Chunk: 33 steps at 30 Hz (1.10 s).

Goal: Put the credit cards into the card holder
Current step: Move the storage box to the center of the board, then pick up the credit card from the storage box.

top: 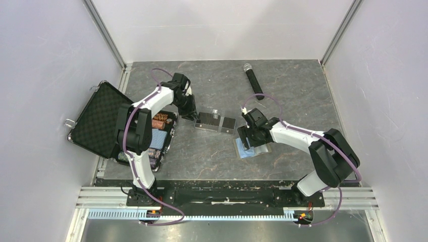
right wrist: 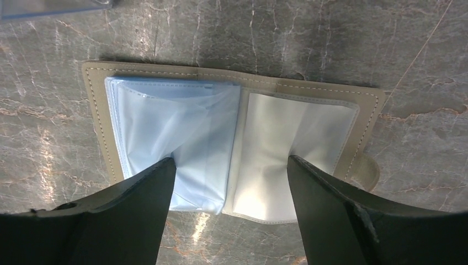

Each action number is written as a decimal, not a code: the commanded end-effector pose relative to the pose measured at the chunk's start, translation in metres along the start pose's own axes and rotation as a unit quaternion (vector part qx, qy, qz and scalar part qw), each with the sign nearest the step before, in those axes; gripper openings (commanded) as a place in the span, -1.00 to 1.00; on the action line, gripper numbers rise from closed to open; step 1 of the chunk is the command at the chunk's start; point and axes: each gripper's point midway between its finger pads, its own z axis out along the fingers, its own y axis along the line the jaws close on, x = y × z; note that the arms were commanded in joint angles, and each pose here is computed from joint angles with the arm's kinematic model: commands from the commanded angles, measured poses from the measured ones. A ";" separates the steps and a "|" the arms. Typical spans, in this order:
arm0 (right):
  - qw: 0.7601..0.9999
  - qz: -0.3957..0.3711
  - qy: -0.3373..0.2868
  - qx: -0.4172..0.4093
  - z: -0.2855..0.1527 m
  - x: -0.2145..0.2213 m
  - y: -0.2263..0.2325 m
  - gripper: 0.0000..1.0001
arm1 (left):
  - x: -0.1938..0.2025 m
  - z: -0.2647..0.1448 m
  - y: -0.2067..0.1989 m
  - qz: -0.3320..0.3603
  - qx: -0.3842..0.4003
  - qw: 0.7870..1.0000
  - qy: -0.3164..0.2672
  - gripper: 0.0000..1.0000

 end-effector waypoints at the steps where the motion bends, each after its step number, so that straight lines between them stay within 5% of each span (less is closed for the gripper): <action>1: 0.994 0.002 0.112 0.001 0.030 0.073 -0.007 0.60 | -0.012 -0.020 -0.022 0.034 0.033 0.999 -0.023 -0.24; 8: 0.990 0.003 0.138 -0.028 0.035 0.085 0.000 0.66 | -0.017 -0.035 -0.028 0.038 0.039 0.998 -0.043 0.07; 21: 0.988 0.007 0.141 -0.059 0.036 0.086 0.007 0.75 | -0.025 -0.058 -0.029 0.066 0.023 0.995 -0.075 0.18; 33: 0.993 -0.022 0.044 -0.107 -0.006 0.005 0.029 0.96 | -0.030 -0.064 -0.043 0.085 0.051 0.992 -0.077 0.26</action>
